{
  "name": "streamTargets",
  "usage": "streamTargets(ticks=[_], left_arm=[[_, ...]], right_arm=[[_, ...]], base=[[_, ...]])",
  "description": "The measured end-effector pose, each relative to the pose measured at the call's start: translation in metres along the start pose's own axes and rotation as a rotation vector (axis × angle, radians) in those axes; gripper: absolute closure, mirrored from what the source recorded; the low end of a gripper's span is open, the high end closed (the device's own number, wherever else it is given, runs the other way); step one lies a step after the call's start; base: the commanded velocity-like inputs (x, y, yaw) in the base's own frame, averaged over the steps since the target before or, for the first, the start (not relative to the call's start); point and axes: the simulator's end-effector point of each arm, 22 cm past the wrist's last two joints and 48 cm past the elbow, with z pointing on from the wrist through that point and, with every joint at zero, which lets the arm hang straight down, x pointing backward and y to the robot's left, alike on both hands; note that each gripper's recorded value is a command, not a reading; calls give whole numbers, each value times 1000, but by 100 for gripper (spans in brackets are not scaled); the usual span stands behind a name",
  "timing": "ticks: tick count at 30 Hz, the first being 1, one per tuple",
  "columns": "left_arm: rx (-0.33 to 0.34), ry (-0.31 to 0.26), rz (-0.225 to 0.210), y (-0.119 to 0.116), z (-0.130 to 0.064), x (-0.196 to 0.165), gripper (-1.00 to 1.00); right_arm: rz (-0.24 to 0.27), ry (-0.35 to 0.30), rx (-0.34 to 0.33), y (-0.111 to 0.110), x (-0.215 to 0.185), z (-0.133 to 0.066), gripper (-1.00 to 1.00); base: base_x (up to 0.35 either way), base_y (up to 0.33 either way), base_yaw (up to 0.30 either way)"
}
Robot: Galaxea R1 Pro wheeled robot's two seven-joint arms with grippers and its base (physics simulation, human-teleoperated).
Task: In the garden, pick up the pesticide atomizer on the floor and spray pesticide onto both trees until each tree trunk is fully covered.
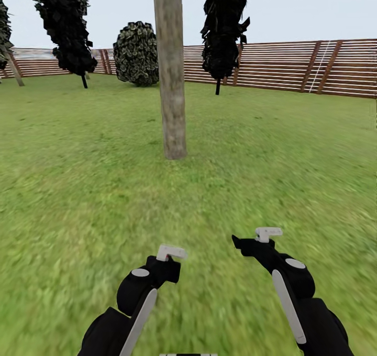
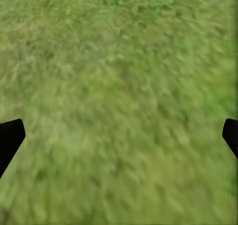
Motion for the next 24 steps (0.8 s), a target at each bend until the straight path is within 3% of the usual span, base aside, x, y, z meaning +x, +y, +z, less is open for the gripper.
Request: streamTargets(ticks=[8, 24], left_arm=[[-1, 0, 0, 0, 0, 0, 100], [-1, -2, 0, 0, -1, -1, 100]], right_arm=[[0, 0, -1, 1, 0, 0, -100], [0, -3, -2, 1, -1, 0, -100]], base=[[335, 0, -5], [335, 0, 114]])
